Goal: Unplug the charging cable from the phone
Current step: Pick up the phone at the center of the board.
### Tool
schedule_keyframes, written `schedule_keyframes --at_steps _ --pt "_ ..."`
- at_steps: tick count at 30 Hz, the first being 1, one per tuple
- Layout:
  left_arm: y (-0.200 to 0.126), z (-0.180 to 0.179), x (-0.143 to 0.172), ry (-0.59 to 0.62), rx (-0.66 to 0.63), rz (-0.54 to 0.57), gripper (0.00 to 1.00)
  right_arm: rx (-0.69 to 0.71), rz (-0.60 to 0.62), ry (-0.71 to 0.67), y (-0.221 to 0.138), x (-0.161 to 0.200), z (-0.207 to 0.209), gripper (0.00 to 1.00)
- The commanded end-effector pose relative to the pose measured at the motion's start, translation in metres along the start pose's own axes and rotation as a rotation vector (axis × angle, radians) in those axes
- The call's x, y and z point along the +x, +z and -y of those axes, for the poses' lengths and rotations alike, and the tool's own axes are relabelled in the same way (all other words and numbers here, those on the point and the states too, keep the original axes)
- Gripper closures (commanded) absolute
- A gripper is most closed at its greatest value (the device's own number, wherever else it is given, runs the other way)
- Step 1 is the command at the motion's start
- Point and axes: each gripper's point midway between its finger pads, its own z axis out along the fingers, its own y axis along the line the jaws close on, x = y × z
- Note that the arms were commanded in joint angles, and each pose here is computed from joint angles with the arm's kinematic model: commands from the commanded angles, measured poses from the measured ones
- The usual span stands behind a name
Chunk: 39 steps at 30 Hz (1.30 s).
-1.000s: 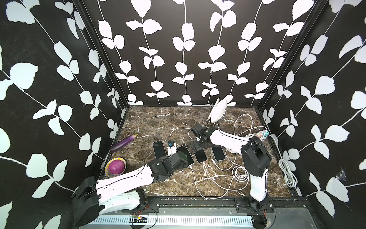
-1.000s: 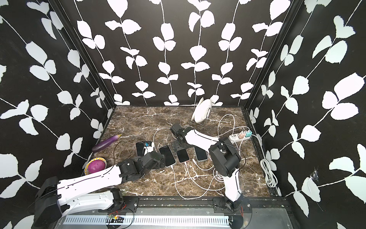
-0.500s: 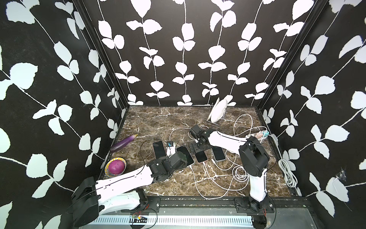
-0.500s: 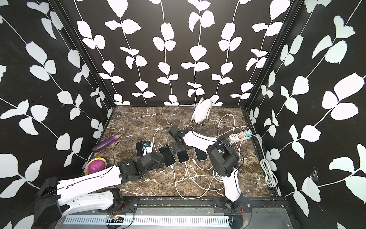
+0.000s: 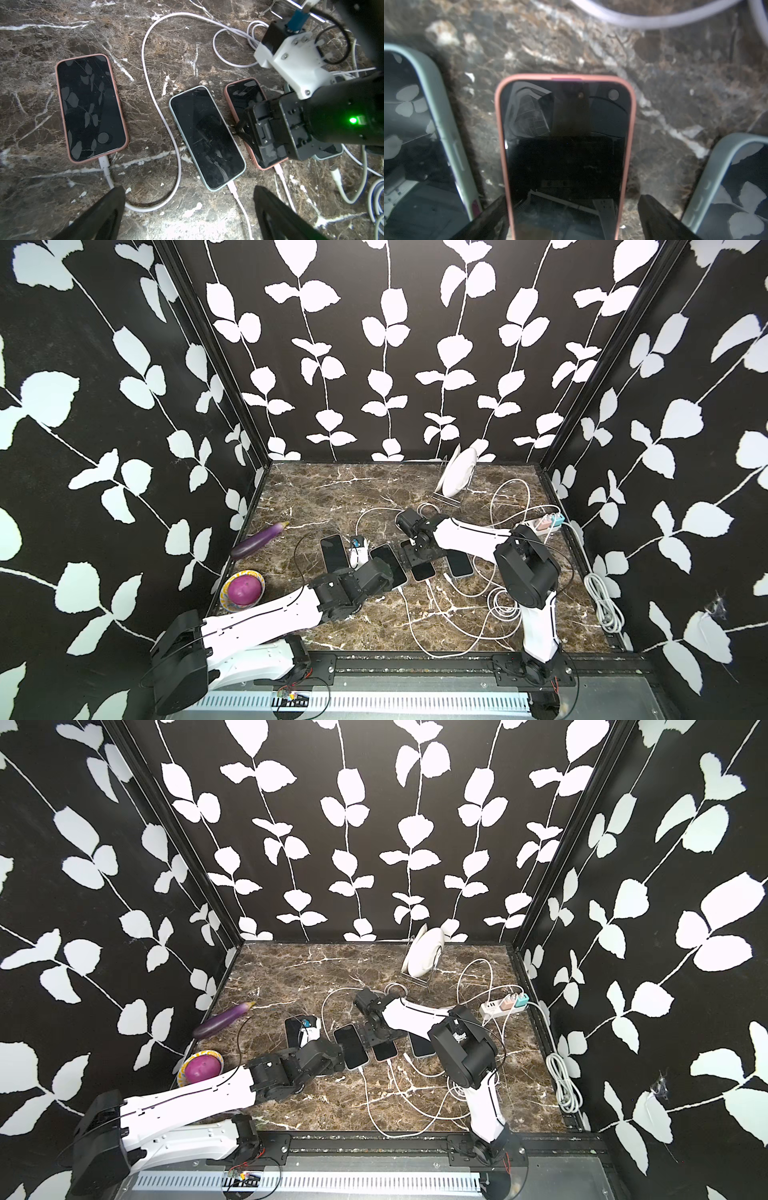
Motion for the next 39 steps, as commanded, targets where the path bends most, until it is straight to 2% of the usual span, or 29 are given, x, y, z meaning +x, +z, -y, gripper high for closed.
schedule_keyframes --at_steps 1,11,16,20,25,28,32,35,38,39 --pt "0.003 -0.005 0.001 0.017 -0.02 0.004 0.02 0.027 -0.038 -0.003 0.005 0.013 0.005 0.06" --pt "0.005 -0.002 0.005 0.009 0.004 -0.002 0.01 0.038 -0.077 -0.004 0.019 0.021 0.006 0.16" --pt "0.005 0.002 0.005 0.011 0.025 -0.003 0.02 0.023 -0.095 0.002 0.025 0.027 0.005 0.17" --pt "0.006 0.004 0.006 0.008 0.039 -0.007 0.02 0.02 -0.104 0.006 0.027 0.029 0.006 0.24" --pt "0.009 0.011 0.01 0.005 0.078 -0.012 0.02 0.016 -0.093 0.009 0.021 0.028 0.006 0.42" --pt "0.011 0.017 0.012 -0.001 0.114 -0.012 0.02 0.005 -0.082 0.013 0.015 0.027 0.005 0.6" --pt "0.016 0.03 0.017 -0.012 0.184 -0.023 0.02 -0.024 -0.038 0.018 0.001 0.021 0.002 0.69" --pt "0.018 0.044 0.023 -0.007 0.25 -0.022 0.06 -0.038 0.016 0.023 -0.013 0.013 0.002 0.83" --pt "0.012 0.063 0.026 0.048 0.316 -0.001 0.16 -0.05 0.069 0.038 -0.026 0.01 0.004 1.0" --pt "0.009 0.067 0.027 0.071 0.323 0.007 0.18 -0.056 0.085 0.043 -0.03 0.009 0.003 1.0"
